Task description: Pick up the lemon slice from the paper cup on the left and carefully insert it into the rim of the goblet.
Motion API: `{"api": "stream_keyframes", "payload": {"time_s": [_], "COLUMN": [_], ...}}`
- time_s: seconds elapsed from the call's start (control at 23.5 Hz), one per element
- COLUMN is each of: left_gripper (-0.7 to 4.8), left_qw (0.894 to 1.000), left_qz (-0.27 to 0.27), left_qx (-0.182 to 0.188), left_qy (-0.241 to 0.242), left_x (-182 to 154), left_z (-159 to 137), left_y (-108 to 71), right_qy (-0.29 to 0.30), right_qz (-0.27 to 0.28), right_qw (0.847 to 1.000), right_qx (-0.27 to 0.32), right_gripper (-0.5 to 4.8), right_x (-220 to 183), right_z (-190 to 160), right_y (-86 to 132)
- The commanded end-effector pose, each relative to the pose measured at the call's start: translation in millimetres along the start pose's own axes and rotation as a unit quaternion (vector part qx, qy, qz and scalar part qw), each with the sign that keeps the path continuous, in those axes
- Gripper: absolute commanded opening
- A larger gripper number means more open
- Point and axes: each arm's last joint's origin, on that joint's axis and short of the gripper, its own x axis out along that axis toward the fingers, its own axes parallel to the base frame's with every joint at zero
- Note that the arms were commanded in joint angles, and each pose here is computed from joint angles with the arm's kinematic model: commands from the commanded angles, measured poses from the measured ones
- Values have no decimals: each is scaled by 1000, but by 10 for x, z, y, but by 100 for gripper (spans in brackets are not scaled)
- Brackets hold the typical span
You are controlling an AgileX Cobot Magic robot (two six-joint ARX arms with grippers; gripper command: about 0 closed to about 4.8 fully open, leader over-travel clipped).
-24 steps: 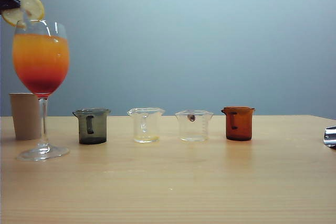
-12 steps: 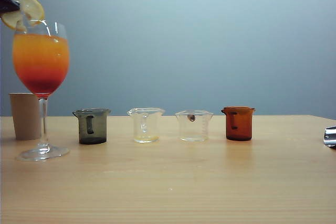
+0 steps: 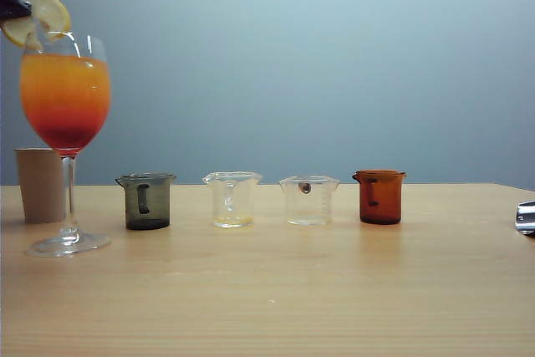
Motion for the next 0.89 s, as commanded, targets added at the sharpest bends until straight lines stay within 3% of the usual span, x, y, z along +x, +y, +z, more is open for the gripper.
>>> {"api": "stream_keyframes", "payload": {"time_s": [0.04,0.89], "left_gripper": [-6,-6], "left_qw": [1000,1000], "left_qz": [2,-2], "left_qx": [6,-2], "left_qy": [0,1], "left_x": [3,54], "left_z": [11,-63], "left_y": [9,50], "right_qy": [-9,-9], "right_qz": [1,1], "right_qw": [1000,1000], "right_qx": [-2,-2], "right_gripper": [-5,-5], "right_x": [-7,-7], "right_z": [28,28], "right_y": [1,1]}}
